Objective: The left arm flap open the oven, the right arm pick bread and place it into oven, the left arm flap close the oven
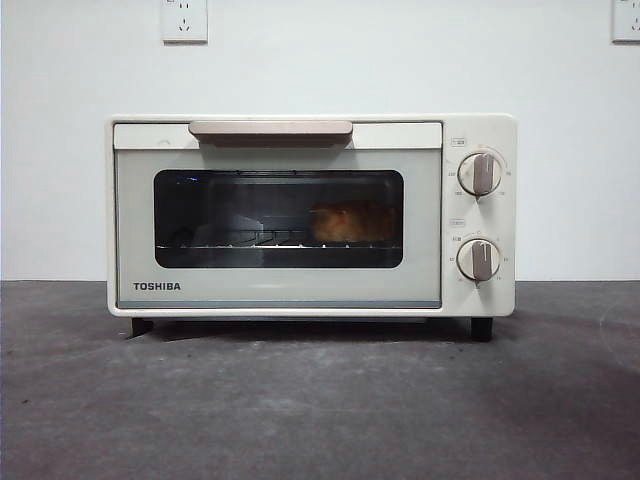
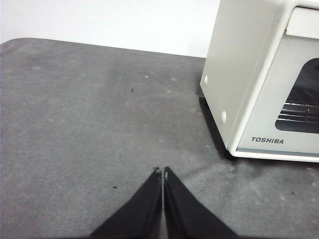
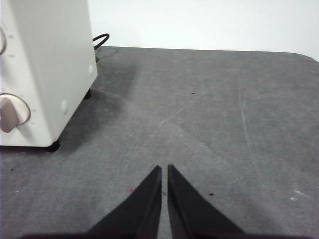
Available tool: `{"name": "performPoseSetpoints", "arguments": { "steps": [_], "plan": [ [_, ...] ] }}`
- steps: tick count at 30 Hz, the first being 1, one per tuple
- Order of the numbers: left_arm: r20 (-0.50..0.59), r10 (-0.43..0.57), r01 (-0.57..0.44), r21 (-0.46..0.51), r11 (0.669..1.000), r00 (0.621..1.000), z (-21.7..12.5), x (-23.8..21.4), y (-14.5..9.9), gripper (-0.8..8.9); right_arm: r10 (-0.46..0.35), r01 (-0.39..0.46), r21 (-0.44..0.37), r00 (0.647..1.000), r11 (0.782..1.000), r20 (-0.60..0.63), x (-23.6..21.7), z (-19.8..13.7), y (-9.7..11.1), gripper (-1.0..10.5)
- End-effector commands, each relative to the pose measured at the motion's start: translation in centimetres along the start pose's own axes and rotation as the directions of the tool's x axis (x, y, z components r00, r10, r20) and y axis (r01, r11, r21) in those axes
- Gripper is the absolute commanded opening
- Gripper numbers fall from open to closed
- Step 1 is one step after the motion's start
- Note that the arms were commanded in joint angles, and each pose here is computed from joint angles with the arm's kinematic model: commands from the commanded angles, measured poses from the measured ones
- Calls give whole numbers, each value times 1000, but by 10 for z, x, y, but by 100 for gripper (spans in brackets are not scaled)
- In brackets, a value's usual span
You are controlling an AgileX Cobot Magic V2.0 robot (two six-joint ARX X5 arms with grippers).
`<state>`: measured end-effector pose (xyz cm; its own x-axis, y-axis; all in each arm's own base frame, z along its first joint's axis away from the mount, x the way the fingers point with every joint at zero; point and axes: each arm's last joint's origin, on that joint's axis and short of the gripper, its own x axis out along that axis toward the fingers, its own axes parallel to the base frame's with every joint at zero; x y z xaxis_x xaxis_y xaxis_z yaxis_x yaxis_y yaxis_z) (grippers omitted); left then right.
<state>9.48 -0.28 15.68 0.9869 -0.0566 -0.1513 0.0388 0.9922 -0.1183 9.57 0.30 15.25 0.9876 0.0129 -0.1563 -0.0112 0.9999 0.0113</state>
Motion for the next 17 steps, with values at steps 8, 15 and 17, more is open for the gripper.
{"name": "performPoseSetpoints", "arguments": {
  "steps": [8, 15, 17],
  "plan": [
    [-25, 7, -6, 15, 1000, 1000, -7, 2, 1, 11, -3, 3, -29, 1000, 1000, 10, 1, -1, 0, 18],
    [-25, 7, -6, 15, 1000, 1000, -7, 2, 1, 11, -3, 3, -29, 1000, 1000, 10, 1, -1, 0, 18],
    [-25, 7, -6, 15, 1000, 1000, -7, 2, 1, 11, -3, 3, -29, 1000, 1000, 10, 1, -1, 0, 18]
  ]
}}
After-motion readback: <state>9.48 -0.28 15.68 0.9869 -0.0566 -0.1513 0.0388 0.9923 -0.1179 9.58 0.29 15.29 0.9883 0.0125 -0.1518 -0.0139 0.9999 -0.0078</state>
